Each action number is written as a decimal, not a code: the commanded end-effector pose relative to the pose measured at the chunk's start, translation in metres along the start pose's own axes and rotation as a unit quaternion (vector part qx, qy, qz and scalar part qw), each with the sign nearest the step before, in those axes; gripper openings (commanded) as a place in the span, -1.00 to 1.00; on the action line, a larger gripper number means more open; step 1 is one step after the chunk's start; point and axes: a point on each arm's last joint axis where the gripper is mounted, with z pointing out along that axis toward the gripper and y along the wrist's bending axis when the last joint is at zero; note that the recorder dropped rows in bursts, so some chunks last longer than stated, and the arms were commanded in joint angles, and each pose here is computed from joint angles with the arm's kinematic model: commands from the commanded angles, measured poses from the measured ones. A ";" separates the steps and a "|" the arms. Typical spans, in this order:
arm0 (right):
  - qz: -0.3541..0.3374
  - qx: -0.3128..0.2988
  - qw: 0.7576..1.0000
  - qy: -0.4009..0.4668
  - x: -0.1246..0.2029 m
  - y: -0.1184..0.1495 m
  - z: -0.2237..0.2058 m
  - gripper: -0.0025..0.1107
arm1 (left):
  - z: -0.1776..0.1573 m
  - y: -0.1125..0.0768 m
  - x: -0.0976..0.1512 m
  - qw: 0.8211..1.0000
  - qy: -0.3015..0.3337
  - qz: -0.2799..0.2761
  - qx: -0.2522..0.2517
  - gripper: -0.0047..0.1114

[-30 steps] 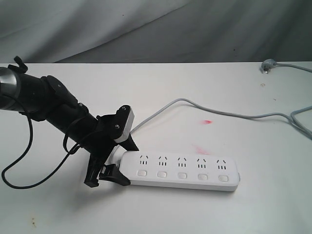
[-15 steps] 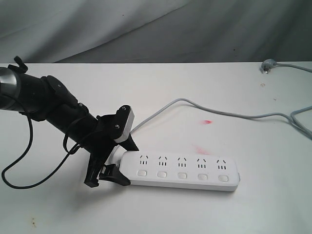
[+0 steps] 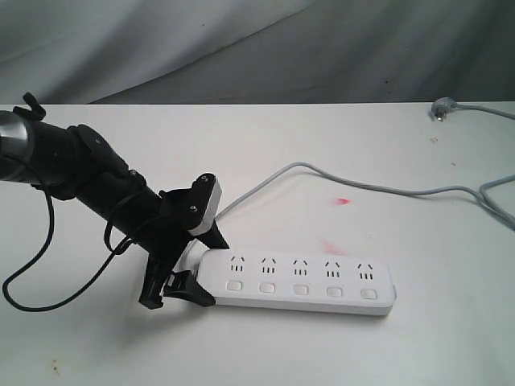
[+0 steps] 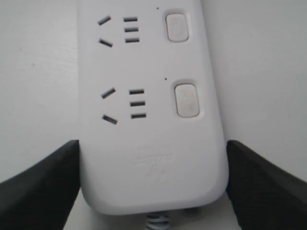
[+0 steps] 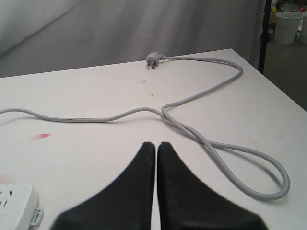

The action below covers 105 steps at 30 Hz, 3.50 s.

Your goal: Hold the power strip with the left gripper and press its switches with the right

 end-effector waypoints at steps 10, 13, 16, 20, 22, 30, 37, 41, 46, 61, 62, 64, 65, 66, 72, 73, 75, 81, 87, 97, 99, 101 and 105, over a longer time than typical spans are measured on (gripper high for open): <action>0.000 -0.002 1.000 -0.003 0.000 0.000 0.000 -0.93 | 0.001 0.002 0.000 1.000 0.011 0.011 -0.012 -0.92; 0.000 -0.002 1.000 -0.003 0.000 0.000 0.000 -0.93 | 0.001 0.002 0.000 1.000 0.011 0.011 -0.012 -0.92; 0.000 -0.002 1.000 -0.003 0.000 0.000 0.000 -0.93 | 0.001 0.002 0.000 1.000 0.011 0.011 -0.012 -0.92; 0.000 -0.002 1.000 -0.003 0.000 0.000 0.000 -0.93 | 0.001 0.003 0.000 1.000 0.010 0.009 -0.013 -0.92; 0.000 -0.002 1.000 -0.003 0.000 0.000 0.000 -0.93 | 0.001 0.003 0.000 1.000 0.009 0.008 -0.013 -0.92; 0.000 -0.002 1.000 -0.003 0.000 0.000 0.000 -0.93 | 0.001 0.002 0.000 1.000 0.011 0.011 -0.011 -0.78; 0.000 -0.002 1.000 -0.003 0.000 0.000 0.000 -0.93 | 0.000 0.006 -0.003 0.999 -0.009 -0.015 -0.030 0.61; 0.000 -0.002 1.000 -0.003 0.000 0.000 0.000 -0.93 | -0.013 0.015 -0.011 0.994 -0.009 -0.071 -0.088 0.87; 0.000 -0.002 1.000 -0.003 0.000 0.000 0.000 -0.93 | -0.062 0.023 -0.041 0.981 -0.014 -0.078 -0.176 0.74; 0.000 -0.002 1.000 -0.003 0.000 0.000 0.000 -0.93 | -0.255 -0.081 -0.154 0.852 -0.285 -0.268 -0.349 -0.89; 0.000 -0.002 1.000 -0.003 0.000 0.000 0.000 -0.93 | -0.263 -0.089 -0.158 0.849 -0.294 -0.258 -0.356 -0.89; 0.000 -0.002 1.000 -0.003 0.000 0.000 0.000 -0.93 | -0.278 -0.108 -0.165 0.842 -0.312 -0.237 -0.371 -0.89; 0.000 -0.002 1.000 -0.003 0.000 0.000 0.000 -0.93 | -0.281 -0.112 -0.166 0.840 -0.316 -0.232 -0.374 -0.89; 0.000 -0.002 1.000 -0.003 0.000 0.000 0.000 -0.93 | -0.286 -0.118 -0.168 0.838 -0.321 -0.225 -0.379 -0.89; 0.000 -0.002 1.000 -0.003 0.000 0.000 0.000 -0.93 | -0.318 -0.168 -0.176 0.824 -0.321 -0.140 -0.446 -0.89; 0.000 -0.002 1.000 -0.003 0.000 0.000 0.000 -0.93 | -0.328 -0.184 -0.174 0.814 -0.305 -0.111 -0.481 -0.89; 0.000 -0.002 1.000 -0.003 0.000 0.000 0.000 -0.93 | -0.341 -0.215 -0.170 0.787 -0.309 -0.102 -0.523 -0.89; 0.000 -0.002 1.000 -0.003 0.000 0.000 0.000 -0.93 | -0.344 -0.245 -0.123 0.645 -0.377 -0.269 -0.608 -0.89; 0.000 -0.002 1.000 -0.003 0.000 0.000 0.000 -0.93 | -0.307 -0.253 -0.078 0.595 -0.349 -0.353 -0.632 -0.89; 0.000 -0.002 1.000 -0.003 0.000 0.000 0.000 -0.93 | -0.197 -0.274 0.002 0.596 -0.296 -0.444 -0.600 -0.89; 0.000 -0.002 1.000 -0.003 0.000 0.000 0.000 -0.93 | -0.181 -0.277 0.011 0.607 -0.290 -0.446 -0.590 -0.89; 0.000 -0.002 1.000 -0.003 0.000 0.000 0.000 -0.93 | -0.171 -0.280 0.017 0.613 -0.293 -0.438 -0.588 -0.89; 0.000 -0.002 1.000 -0.003 0.000 0.000 0.000 -0.93 | -0.153 -0.286 0.028 0.622 -0.302 -0.426 -0.584 -0.89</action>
